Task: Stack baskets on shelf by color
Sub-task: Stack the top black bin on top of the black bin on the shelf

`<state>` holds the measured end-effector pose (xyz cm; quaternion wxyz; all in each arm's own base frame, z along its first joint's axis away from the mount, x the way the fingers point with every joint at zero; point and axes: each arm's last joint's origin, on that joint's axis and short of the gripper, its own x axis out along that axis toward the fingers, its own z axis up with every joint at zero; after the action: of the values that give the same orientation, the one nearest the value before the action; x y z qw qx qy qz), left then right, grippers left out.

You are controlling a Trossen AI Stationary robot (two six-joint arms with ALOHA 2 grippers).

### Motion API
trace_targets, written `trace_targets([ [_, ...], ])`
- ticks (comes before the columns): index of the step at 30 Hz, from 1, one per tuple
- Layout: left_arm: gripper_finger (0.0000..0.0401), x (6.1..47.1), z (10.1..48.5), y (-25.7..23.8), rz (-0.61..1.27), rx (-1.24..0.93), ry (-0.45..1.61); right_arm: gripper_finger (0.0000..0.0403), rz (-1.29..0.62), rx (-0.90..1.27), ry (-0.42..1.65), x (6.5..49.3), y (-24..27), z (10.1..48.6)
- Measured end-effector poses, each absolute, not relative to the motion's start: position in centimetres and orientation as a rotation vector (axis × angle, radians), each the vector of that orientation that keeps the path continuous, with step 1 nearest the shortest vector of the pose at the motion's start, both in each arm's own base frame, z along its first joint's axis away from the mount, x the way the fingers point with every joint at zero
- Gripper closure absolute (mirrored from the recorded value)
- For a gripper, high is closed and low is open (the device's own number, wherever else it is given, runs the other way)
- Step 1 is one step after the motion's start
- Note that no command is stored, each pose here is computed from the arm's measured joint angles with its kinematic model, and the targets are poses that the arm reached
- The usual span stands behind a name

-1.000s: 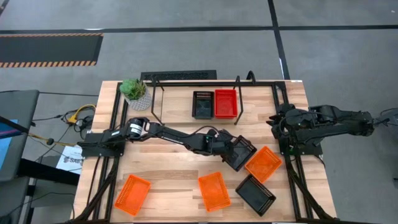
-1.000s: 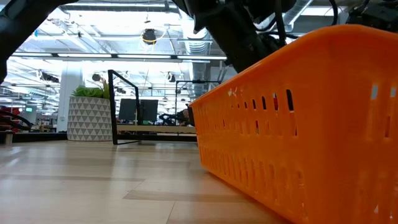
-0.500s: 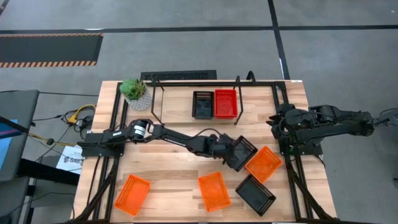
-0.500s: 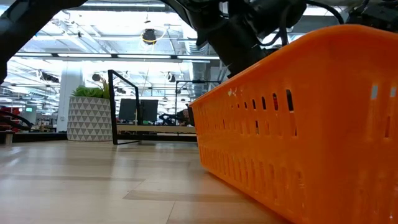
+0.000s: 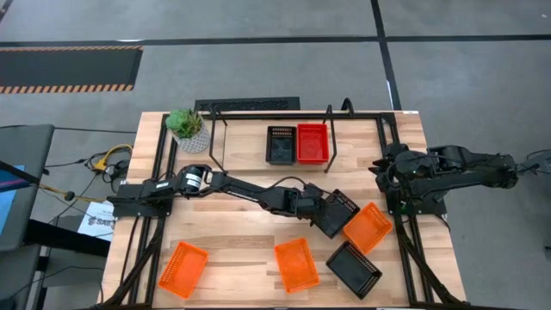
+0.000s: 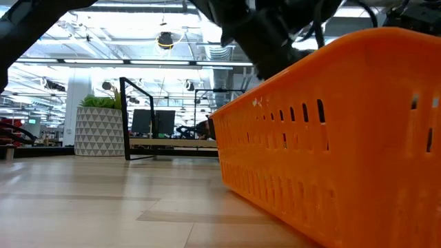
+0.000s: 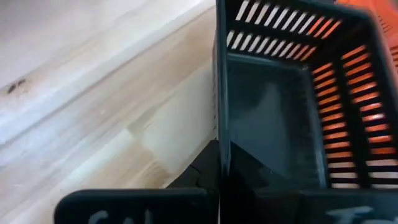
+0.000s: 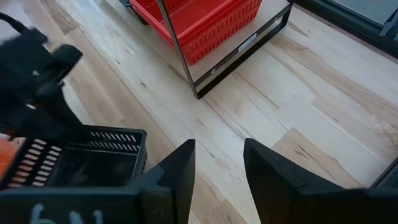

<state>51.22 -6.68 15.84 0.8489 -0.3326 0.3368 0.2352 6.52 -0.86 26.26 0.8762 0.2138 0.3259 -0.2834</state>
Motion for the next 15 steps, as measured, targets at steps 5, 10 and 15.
trace_targets([
  [5, 0.0401, 51.5, 18.6, -6.6, 0.506, -0.695, 0.727, 0.0243, -0.592, 0.446, 0.681, 6.5, -0.9, 26.3],
  [10, 0.0401, 50.9, 21.6, -6.3, 0.56, -0.679, 0.813, 0.0243, -0.591, 0.446, 0.68, 6.5, -0.9, 26.3],
  [15, 0.0401, 49.9, 26.6, -5.9, 0.585, -0.651, 0.847, 0.0243, -0.591, 0.446, 0.68, 6.5, -0.9, 26.3],
])
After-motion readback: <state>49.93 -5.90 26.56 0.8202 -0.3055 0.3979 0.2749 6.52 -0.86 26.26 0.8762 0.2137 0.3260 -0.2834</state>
